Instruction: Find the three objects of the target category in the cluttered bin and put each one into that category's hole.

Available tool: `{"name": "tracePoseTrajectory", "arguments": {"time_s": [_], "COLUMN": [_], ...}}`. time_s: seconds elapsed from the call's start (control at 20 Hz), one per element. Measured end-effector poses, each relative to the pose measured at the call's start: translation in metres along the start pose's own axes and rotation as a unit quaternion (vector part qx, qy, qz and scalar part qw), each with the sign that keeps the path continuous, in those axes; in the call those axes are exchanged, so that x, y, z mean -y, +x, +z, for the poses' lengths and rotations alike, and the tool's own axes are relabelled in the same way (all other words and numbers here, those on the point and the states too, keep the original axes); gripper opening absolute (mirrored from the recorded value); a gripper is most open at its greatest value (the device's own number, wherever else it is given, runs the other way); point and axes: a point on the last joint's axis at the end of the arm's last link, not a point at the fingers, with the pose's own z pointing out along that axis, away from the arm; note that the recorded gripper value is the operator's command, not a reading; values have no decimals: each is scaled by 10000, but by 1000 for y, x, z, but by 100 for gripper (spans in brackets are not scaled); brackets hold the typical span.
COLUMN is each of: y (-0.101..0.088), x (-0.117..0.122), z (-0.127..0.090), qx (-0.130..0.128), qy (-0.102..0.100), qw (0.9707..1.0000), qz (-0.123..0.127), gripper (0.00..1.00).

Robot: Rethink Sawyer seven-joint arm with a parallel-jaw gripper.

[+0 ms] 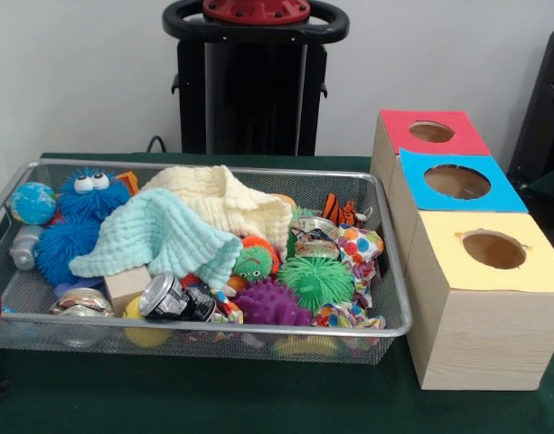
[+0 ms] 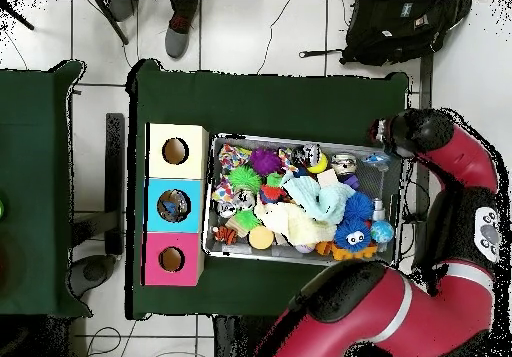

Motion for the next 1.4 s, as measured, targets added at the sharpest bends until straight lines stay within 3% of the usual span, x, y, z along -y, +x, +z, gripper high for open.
{"name": "tracePoseTrajectory", "arguments": {"time_s": [0.3, 0.65, 1.0, 1.4], "y": [-16, -31, -36, -28], "x": [1, -2, 1, 7], "z": [0, -17, -47, -87], "qx": [-181, -123, -111, -234], "qy": [-142, -71, -9, 83], "qw": [9997, 9998, 9998, 9995], "qz": [-73, -164, -187, -182], "gripper": [100, 100, 100, 100]}}
